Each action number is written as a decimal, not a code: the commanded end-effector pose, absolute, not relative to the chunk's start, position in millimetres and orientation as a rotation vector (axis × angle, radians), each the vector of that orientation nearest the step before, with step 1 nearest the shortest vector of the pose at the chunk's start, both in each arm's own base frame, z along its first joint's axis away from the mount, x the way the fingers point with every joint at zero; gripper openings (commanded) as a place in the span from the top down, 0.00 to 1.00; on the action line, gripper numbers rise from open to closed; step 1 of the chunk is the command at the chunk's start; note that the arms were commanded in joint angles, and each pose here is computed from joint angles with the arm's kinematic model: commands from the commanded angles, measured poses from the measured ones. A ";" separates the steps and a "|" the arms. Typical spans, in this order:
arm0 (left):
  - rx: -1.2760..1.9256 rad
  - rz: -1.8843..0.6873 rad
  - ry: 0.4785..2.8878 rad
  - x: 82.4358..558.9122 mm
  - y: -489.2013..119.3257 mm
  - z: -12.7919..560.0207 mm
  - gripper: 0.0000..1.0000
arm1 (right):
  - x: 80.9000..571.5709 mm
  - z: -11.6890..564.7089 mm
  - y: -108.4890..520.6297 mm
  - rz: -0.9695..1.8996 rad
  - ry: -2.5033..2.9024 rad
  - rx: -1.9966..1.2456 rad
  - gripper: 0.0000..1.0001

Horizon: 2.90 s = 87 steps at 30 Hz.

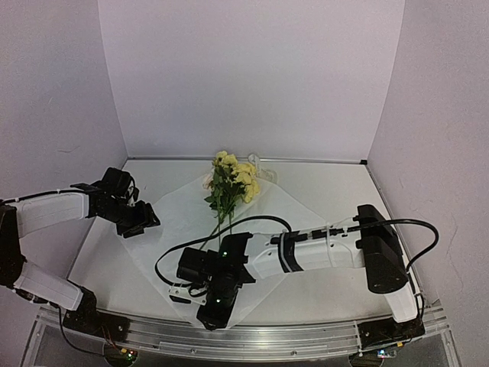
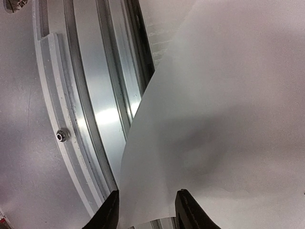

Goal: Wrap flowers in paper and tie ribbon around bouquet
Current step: Pick up the bottom corner of the flattened wrapping paper from the center of the board, then fold the flattened wrapping paper at the center of the board, then adjust the 1/4-folded wrapping paper at the center of the board.

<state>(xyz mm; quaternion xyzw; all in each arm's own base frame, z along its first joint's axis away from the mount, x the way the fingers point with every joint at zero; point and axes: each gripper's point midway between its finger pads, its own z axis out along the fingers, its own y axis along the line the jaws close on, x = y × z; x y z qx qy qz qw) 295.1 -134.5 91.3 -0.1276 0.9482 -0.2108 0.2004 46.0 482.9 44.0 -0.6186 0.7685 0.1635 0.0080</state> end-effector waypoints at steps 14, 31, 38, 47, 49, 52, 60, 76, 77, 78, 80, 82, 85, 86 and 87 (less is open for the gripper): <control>-0.314 -0.706 2.537 299.5 -143.0 128.0 0.35 | 114.8 104.1 479.3 0.312 2.207 -1.888 1.00; 0.011 -0.936 2.427 301.7 -197.7 149.9 0.43 | 344.1 98.8 528.1 -0.047 1.752 -1.729 1.00; 0.122 -0.906 2.473 300.4 -217.4 139.5 0.43 | 399.8 71.1 522.6 -0.117 1.755 -1.615 1.00; 0.132 -0.912 2.603 286.6 -241.6 92.6 0.54 | 416.8 80.8 512.9 -0.139 1.779 -1.522 0.87; 0.110 -0.905 2.632 286.4 -242.1 78.9 0.57 | 411.9 91.1 511.0 -0.094 1.801 -1.496 0.68; 0.077 -0.883 2.661 288.2 -241.5 62.9 0.61 | 402.6 108.4 504.2 -0.029 1.875 -1.428 0.43; 0.024 -0.849 2.678 294.3 -239.7 45.0 0.64 | 361.9 155.6 435.1 0.043 2.138 -1.141 0.03; 0.048 -0.860 2.691 294.4 -244.4 36.0 0.65 | 244.7 98.6 364.9 0.619 2.923 -0.651 0.14; 0.048 -0.860 2.692 294.3 -244.7 35.5 0.65 | 242.6 93.6 368.8 0.661 2.933 -0.644 0.16; 0.048 -0.860 2.693 294.4 -244.8 35.4 0.65 | 241.2 88.7 370.9 0.684 2.946 -0.634 0.16; 0.048 -0.860 2.693 294.4 -245.2 34.9 0.65 | 241.0 79.2 374.2 0.709 2.963 -0.614 0.18; 0.045 -0.860 2.696 293.8 -245.1 33.5 0.65 | 240.0 70.7 374.6 0.713 2.988 -0.590 0.22; 0.043 -0.857 2.702 293.0 -245.3 31.1 0.65 | 238.4 56.0 376.6 0.725 3.014 -0.560 0.25; 0.042 -0.856 2.704 292.7 -245.3 30.3 0.65 | 238.7 51.5 376.9 0.728 3.017 -0.555 0.26; 0.042 -0.855 2.706 292.3 -245.3 29.7 0.65 | 238.7 47.3 377.1 0.733 3.020 -0.551 0.27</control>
